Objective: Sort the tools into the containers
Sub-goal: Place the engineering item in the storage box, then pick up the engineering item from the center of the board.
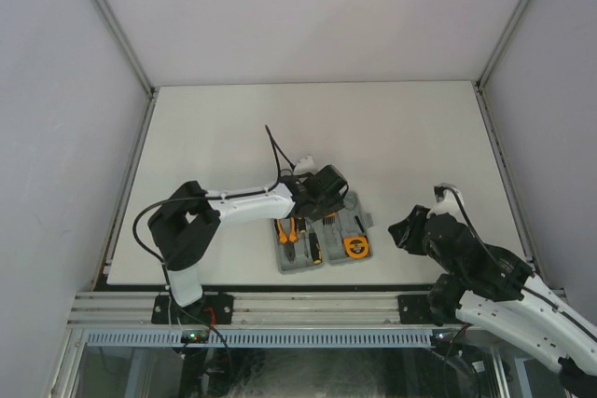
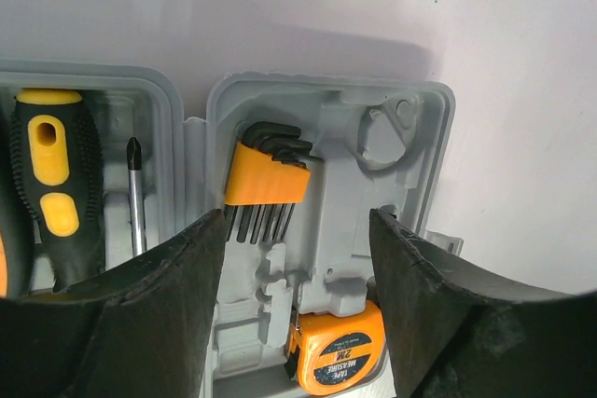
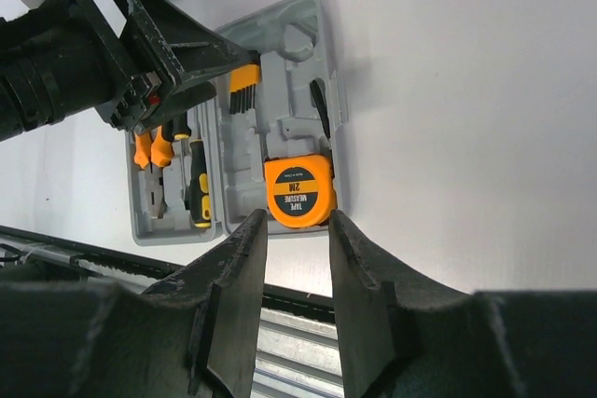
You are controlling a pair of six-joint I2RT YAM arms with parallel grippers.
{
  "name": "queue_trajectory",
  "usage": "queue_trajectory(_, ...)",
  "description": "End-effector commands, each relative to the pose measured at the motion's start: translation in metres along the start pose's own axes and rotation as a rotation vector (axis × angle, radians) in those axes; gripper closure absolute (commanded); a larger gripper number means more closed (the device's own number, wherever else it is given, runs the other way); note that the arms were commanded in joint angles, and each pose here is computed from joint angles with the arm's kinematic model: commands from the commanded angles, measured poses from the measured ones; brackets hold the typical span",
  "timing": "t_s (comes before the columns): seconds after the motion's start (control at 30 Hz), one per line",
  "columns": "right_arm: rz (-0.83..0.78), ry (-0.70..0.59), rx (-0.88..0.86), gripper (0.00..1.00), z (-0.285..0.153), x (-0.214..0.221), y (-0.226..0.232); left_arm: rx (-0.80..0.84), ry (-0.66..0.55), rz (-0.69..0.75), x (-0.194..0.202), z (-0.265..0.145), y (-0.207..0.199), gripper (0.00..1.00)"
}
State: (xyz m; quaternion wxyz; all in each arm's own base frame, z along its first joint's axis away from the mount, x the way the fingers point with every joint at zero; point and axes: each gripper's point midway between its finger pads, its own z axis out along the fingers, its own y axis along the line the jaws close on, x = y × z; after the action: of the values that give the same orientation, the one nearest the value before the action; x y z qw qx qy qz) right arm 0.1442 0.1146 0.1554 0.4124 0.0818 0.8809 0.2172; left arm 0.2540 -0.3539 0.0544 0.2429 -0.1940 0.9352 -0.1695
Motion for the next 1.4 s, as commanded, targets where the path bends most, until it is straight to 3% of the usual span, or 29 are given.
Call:
queue_trajectory(0.0,-0.018,0.007,-0.006,0.68,0.002,0.001,0.003,-0.010,-0.048,-0.003,-0.010,-0.002,0.005,0.33)
queue_trajectory(0.33,-0.077,0.072,-0.044,0.68,0.019,0.008,0.025,0.213,-0.211,0.138,-0.059,-0.069,-0.031,0.34)
queue_trajectory(0.53,-0.119,0.147,-0.068,0.68,0.034,0.018,0.042,0.243,-0.237,0.261,-0.085,-0.086,-0.011,0.36)
queue_trajectory(0.7,-0.133,0.169,-0.040,0.68,0.042,0.020,0.044,0.127,-0.292,0.349,-0.114,-0.091,0.026,0.36)
queue_trajectory(0.9,-0.128,0.162,-0.017,0.68,0.043,0.019,0.040,-0.011,-0.280,0.329,-0.148,-0.076,0.073,0.41)
queue_trajectory(1.0,-0.126,0.164,-0.014,0.68,0.043,0.019,0.039,-0.047,-0.263,0.333,-0.162,-0.061,0.089,0.52)
queue_trajectory(1.37,-0.126,0.168,0.007,0.68,0.043,0.020,0.035,-0.081,-0.131,0.366,-0.179,0.004,0.088,0.51)
